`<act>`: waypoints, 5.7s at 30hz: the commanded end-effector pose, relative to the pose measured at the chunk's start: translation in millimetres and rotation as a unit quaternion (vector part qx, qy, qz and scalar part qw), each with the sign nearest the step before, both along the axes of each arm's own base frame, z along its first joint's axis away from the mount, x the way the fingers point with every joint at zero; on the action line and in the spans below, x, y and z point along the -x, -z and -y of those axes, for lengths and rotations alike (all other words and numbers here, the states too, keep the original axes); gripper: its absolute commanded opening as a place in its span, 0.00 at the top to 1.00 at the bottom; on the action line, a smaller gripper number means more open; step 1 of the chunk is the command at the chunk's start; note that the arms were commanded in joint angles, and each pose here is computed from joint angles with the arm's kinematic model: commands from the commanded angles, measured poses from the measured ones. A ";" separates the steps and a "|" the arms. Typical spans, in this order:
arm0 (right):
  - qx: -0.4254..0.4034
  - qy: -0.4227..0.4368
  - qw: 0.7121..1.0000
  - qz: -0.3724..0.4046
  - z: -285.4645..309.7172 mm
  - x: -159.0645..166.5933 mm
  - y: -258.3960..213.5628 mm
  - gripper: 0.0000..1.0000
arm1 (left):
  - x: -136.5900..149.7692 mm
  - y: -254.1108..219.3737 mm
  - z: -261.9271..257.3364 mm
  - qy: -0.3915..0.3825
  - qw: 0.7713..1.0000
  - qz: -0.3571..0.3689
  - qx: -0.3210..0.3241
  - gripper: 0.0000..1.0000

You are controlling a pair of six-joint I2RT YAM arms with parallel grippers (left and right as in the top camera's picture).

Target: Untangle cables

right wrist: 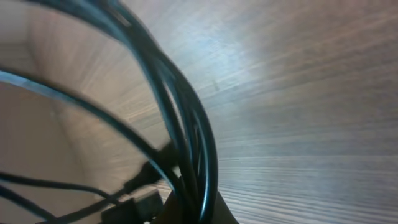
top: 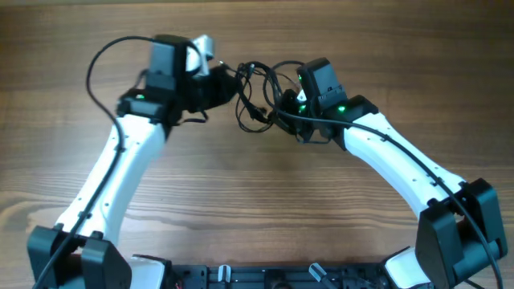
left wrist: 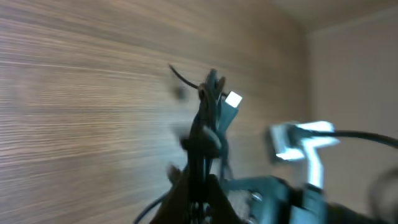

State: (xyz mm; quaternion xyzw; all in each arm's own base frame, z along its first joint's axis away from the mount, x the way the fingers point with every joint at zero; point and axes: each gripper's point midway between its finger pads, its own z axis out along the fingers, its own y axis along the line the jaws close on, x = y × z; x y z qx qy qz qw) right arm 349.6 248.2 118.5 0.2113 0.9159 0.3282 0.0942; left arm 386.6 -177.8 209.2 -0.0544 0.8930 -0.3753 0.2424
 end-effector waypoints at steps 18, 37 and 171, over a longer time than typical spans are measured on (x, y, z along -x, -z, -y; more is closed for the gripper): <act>-0.060 -0.334 0.917 0.210 -25.6 63.1 -83.6 0.96 | 12.0 -40.9 -79.7 0.031 0.996 0.049 0.073 0.90; -0.069 -0.280 0.923 0.254 -9.7 81.3 -144.3 0.96 | 54.7 -7.1 -19.9 0.188 0.981 0.051 0.005 0.48; 0.122 0.011 0.992 0.009 151.9 25.7 -30.3 0.81 | 69.1 122.0 71.7 0.147 0.963 -0.088 -0.207 0.96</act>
